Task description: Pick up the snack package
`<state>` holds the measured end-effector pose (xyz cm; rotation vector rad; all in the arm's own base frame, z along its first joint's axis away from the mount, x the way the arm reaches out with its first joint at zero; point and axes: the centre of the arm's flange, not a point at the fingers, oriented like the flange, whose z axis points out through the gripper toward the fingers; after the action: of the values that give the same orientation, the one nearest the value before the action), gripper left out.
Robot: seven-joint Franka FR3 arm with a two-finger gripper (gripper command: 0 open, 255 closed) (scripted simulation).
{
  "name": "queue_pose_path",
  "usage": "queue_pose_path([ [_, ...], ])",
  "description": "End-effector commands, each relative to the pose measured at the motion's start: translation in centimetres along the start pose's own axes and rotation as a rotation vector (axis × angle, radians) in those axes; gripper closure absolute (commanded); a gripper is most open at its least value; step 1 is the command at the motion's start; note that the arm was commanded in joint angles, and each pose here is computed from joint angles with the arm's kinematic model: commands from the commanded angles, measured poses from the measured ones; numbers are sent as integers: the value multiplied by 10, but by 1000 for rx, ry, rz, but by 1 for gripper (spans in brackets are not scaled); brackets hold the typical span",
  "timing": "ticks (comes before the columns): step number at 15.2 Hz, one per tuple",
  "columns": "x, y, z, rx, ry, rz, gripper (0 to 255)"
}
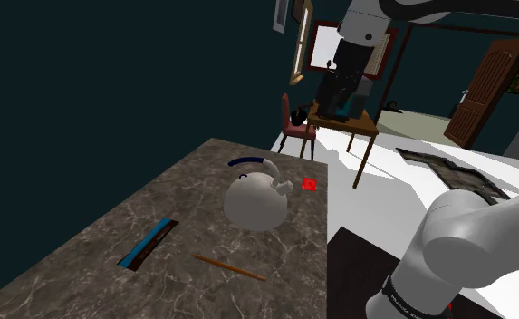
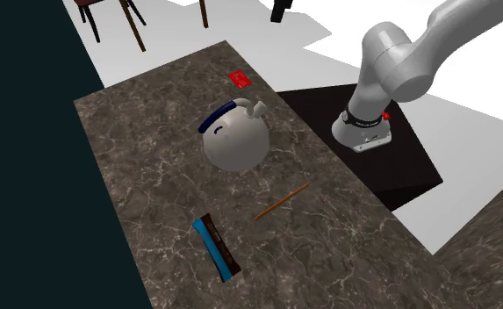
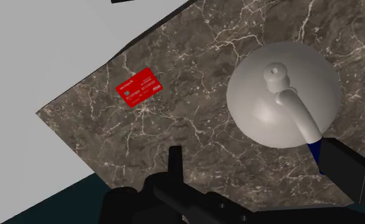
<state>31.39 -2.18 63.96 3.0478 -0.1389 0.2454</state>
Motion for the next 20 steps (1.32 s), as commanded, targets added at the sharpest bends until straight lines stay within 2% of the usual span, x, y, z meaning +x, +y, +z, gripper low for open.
queue_pose_path([
  [1,0,0,0,0,0,0,0],
  [10,-1,-102,59,-2,-40,203,0],
  [20,19,-214,126,-5,-85,428,0],
])
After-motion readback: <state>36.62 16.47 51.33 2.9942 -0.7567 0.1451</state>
